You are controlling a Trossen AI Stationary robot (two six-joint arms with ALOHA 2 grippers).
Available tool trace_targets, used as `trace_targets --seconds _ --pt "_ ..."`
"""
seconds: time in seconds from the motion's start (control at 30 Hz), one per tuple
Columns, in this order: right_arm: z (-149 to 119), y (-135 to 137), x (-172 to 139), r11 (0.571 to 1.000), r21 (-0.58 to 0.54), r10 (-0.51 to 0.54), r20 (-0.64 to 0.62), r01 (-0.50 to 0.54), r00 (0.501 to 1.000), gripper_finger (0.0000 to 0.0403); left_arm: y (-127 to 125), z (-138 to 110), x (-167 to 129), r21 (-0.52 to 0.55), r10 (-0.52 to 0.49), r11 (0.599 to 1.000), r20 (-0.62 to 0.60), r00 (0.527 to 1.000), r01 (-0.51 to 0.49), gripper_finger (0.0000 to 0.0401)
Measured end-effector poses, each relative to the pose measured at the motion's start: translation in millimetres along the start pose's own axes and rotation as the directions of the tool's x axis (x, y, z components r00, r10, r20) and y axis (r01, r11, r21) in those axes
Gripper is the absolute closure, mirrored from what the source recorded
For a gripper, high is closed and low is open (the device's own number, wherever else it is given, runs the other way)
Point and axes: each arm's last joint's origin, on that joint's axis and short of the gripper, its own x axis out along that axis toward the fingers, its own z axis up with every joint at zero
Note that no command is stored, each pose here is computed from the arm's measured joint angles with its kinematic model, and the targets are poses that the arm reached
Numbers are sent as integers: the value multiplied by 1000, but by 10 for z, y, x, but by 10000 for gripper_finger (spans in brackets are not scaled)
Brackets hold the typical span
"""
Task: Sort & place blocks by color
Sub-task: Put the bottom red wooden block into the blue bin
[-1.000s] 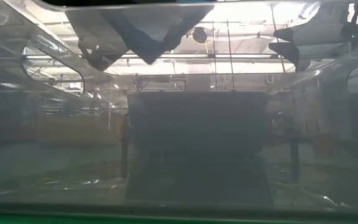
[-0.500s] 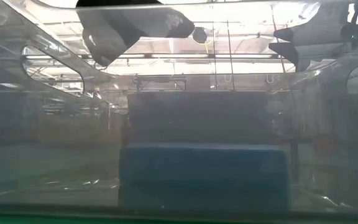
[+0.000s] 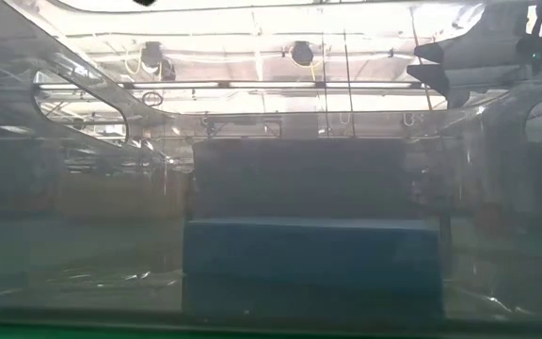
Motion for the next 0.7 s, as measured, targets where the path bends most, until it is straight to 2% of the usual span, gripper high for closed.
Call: trace_targets --seconds 0.13,0.3,0.5,0.7 --pt "0 0 0 1000 0 0 0 0 1000 193 -68 15 -274 -34 64 997 -15 998 -64 201" --pt "0 0 0 1000 0 0 0 0 1000 193 -166 -178 -538 -139 95 983 -158 983 -117 201" --pt "0 0 0 1000 0 0 0 0 1000 193 -377 -513 -731 -240 -37 968 -414 909 -70 201" --pt "0 0 0 1000 0 0 0 0 1000 193 -522 -752 -849 -149 -52 988 -494 868 -26 201"
